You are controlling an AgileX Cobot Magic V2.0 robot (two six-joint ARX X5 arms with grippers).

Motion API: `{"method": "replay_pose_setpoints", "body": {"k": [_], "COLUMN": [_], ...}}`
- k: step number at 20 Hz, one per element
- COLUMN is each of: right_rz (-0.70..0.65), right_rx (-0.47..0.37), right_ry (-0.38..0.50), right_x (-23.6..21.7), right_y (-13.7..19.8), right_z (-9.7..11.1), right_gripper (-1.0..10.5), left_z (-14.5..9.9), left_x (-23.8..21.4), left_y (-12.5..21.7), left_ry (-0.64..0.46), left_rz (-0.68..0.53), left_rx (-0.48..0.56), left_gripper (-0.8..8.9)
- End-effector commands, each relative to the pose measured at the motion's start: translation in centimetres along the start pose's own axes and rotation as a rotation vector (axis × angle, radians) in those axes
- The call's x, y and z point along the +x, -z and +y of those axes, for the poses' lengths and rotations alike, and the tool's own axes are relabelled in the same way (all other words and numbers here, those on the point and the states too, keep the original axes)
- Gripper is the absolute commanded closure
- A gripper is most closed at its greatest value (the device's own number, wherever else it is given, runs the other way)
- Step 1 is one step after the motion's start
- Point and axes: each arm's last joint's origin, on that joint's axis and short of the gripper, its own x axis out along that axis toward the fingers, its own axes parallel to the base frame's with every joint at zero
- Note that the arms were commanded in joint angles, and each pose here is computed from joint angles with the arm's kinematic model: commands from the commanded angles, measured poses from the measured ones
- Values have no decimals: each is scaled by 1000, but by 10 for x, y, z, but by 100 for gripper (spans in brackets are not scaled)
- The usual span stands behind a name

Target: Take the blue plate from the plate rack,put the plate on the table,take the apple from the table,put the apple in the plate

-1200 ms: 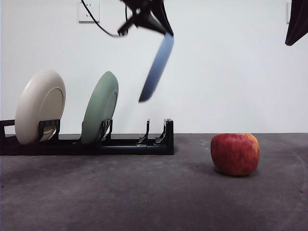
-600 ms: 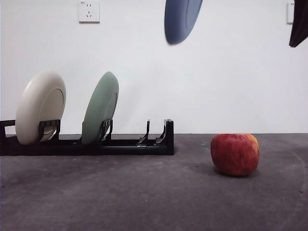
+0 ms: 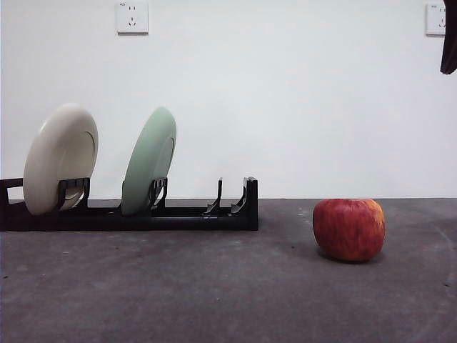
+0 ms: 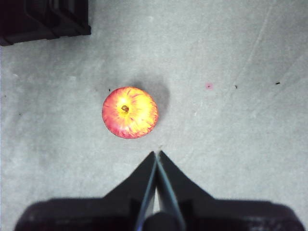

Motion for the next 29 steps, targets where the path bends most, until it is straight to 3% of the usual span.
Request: {"method": "replay_pose_setpoints", "body": {"k": [1, 5, 11, 15, 22, 29], "right_rz": [-8, -5, -8, -7, -7, -7], "right_rx": [-6, -6, -6, -6, -6, -6], "right_ry": [-2, -2, -3, -2, -2, -2], "right_x": [-1, -1, -1, -1, -1, -1], "right_y": [-1, -1, -1, -1, -1, -1], "right_z": [1, 1, 1, 1, 1, 1], "right_gripper": [946, 946, 946, 946, 946, 946], "left_z": [-1, -10, -33, -46, -56, -58], "left_x": [11, 37, 122, 175, 247, 285], "left_y": [20, 59, 122, 148, 179, 206], "left_ry": [-62, -117, -212, -136, -132, -141], "left_rz": [86, 255, 606, 576, 717, 840], "left_rx": [-3, 49, 247, 305, 401, 406], "left_gripper": [821, 820, 820, 821, 821, 812]}}
